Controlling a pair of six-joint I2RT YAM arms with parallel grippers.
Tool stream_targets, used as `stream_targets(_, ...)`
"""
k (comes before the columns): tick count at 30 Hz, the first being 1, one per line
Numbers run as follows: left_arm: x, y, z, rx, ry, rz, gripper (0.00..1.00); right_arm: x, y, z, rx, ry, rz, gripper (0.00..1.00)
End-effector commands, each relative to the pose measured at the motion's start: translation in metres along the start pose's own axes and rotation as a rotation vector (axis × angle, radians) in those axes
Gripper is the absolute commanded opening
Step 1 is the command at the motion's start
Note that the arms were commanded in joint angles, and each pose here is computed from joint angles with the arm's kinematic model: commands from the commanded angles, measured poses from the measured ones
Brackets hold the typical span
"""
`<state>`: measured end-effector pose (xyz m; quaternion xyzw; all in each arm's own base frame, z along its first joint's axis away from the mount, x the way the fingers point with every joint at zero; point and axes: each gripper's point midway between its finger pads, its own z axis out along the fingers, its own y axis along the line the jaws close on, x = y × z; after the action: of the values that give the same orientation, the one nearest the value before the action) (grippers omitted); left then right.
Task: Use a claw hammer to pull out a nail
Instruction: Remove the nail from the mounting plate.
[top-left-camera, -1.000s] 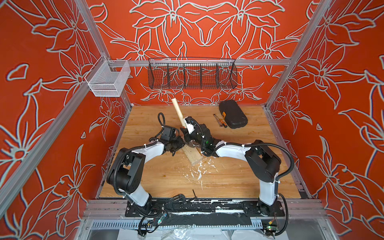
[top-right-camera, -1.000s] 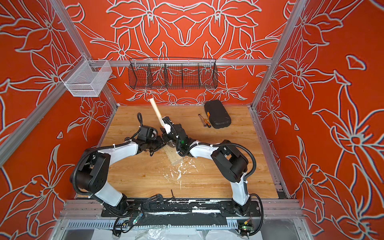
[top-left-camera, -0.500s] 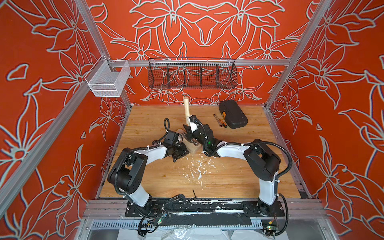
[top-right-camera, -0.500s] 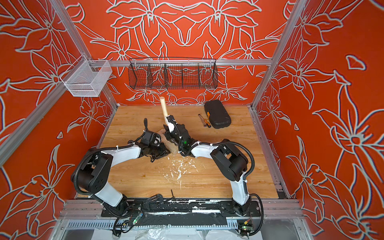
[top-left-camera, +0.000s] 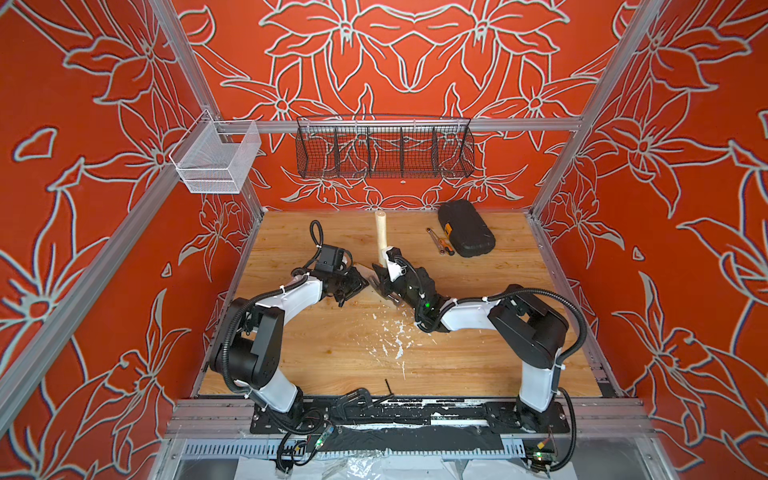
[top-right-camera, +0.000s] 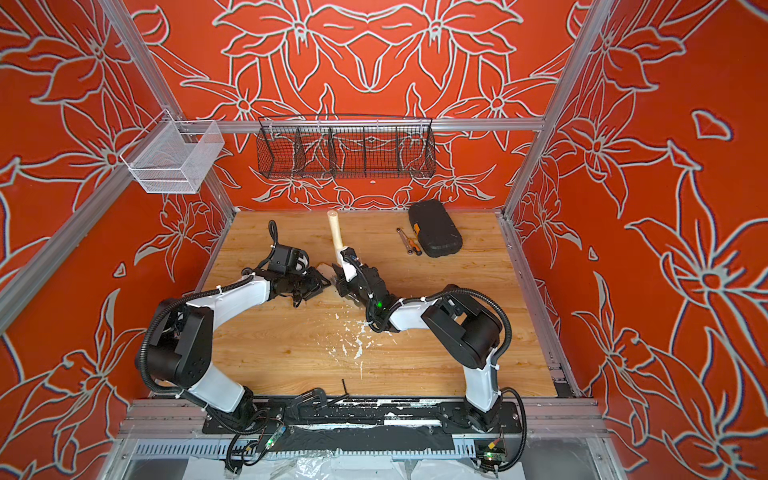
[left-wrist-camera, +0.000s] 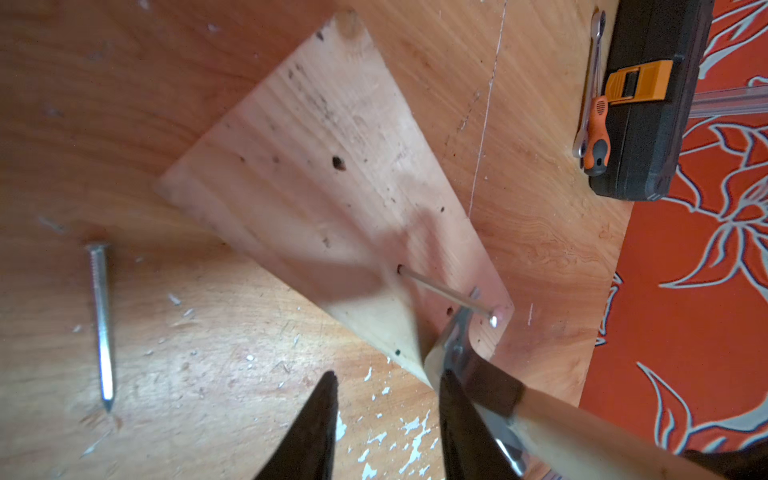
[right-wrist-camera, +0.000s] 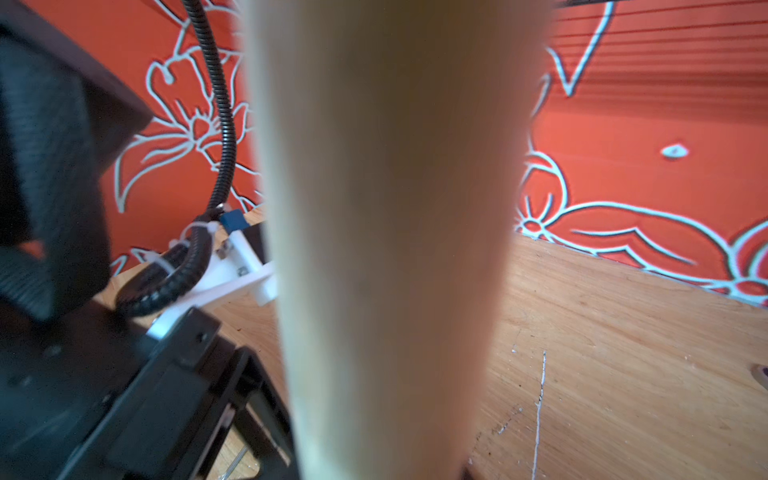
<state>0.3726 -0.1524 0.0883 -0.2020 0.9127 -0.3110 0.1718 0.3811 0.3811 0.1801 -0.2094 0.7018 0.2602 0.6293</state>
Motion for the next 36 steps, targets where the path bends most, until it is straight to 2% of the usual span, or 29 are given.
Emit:
stream_targets(1, 0.0, 0.01, -0.001, -0.048, 0.011, -0.007, 0.37, -0.059, 0.003, -0.012, -0.002, -0.196, 0.049, 0.0)
stream_targets(5, -0.014, 0.005, -0.018, -0.038, -0.056, 0.005, 0.33, -0.057, 0.004, -0.01, -0.006, -0.2, 0.052, 0.0)
stream_targets(8, -0.026, 0.006, -0.022, -0.07, -0.061, 0.004, 0.32, -0.06, 0.009, -0.002, -0.022, -0.19, 0.041, 0.0)
stream_targets(16, -0.052, 0.014, -0.001, -0.092, -0.036, -0.012, 0.3, -0.079, 0.018, 0.026, -0.061, -0.184, 0.01, 0.0)
stream_targets(20, -0.05, 0.022, 0.015, -0.114, 0.007, -0.034, 0.29, -0.091, 0.017, 0.036, -0.064, -0.196, 0.009, 0.0)
stream_targets(24, -0.044, 0.032, 0.028, -0.123, 0.042, -0.048, 0.29, -0.086, 0.018, 0.036, -0.071, -0.193, 0.017, 0.0)
stream_targets(36, -0.017, 0.072, 0.05, -0.221, 0.136, -0.151, 0.29, -0.055, 0.004, -0.006, -0.024, -0.274, 0.074, 0.0)
